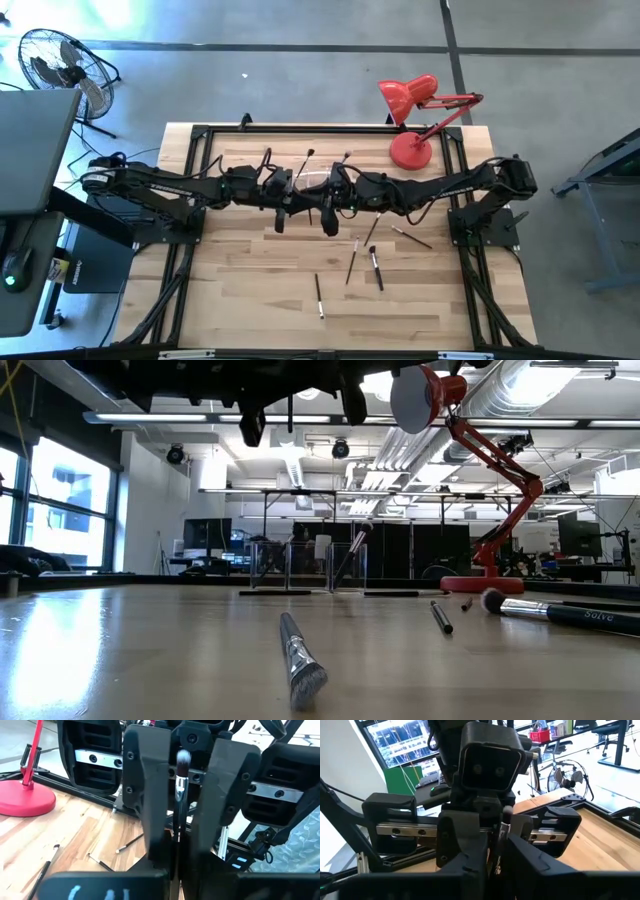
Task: Put items in baskets/containers
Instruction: Put the black eyeshadow brush into the transparent organizer
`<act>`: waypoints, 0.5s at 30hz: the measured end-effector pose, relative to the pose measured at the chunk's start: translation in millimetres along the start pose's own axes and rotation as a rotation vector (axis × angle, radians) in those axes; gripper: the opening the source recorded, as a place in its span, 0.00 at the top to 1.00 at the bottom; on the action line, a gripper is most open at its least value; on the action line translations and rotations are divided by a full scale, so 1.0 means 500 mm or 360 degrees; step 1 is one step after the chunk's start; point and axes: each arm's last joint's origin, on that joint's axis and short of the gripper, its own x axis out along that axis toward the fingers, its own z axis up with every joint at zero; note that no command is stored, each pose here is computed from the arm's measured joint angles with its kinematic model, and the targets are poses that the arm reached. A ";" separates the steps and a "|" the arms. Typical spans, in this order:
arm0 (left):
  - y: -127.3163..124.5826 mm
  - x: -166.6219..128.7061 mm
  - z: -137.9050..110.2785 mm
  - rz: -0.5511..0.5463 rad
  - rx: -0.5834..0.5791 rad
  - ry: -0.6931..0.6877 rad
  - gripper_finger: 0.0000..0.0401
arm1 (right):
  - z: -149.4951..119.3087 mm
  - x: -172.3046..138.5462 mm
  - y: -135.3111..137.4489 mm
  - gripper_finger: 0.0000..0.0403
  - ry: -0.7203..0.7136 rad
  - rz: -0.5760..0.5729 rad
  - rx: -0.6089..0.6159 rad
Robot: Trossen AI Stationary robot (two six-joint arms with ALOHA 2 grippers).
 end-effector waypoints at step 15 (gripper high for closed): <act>0.000 0.000 0.000 0.0003 -0.0004 -0.0002 0.79 | 0.000 0.000 -0.001 0.98 0.0002 -0.0009 -0.0009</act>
